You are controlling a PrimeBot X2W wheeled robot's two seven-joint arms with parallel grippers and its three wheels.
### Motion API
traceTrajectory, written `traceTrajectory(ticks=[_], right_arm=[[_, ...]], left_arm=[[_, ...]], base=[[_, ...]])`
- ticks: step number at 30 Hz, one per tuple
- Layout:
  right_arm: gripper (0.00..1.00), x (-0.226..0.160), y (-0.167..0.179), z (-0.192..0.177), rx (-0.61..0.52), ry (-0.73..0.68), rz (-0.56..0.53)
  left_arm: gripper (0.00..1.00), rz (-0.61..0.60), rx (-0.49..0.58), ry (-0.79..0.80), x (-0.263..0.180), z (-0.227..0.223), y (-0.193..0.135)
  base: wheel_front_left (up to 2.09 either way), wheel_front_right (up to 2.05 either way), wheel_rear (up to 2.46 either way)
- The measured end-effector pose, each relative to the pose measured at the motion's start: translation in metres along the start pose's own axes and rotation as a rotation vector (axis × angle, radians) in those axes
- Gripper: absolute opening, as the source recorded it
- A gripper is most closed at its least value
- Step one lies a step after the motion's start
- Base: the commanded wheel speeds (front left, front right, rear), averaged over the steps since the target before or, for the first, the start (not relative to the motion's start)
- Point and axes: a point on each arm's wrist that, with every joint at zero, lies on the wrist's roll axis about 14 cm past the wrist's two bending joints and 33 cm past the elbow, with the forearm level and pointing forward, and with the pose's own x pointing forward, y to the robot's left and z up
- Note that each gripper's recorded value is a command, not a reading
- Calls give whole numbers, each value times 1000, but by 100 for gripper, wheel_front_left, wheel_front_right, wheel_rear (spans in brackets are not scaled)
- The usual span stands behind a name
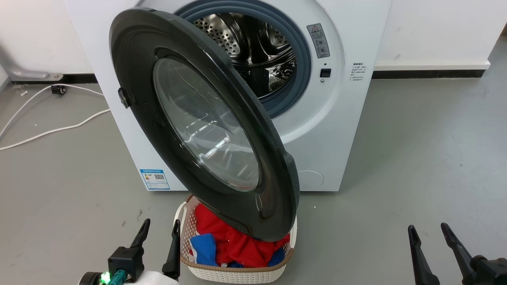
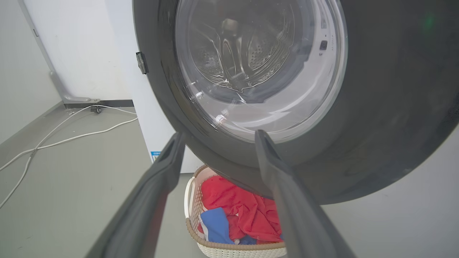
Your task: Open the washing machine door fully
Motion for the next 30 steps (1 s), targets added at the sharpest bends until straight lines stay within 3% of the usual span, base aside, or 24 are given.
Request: traceTrajectory(ticks=[1,2,4,10,15,24,30], right_arm=[[100,1,0,1,0,-2,2],[100,1,1,1,-1,-3,4],[100,2,2,1,-2,-3,7],[100,4,5,0,2,1,14],[100,10,5,-1,15,3,18],[100,22,11,-1,26,-1,37],[100,22,10,-4,29,7,32]], left_arm=[[100,0,-1,-4,1,1,0],[38,1,-5,-5,1,2,0],[0,3,-10,-7,1,2,0],[0,8,-26,-15,5,5,2],[0,24,-39,-119,22,39,3],[0,-54,-20,-495,51,168,-25],[0,-166,-24,-678,53,233,-63]], base=[[0,0,0],[0,0,0],[0,0,0],[0,0,0],[0,0,0],[0,0,0],[0,0,0]])
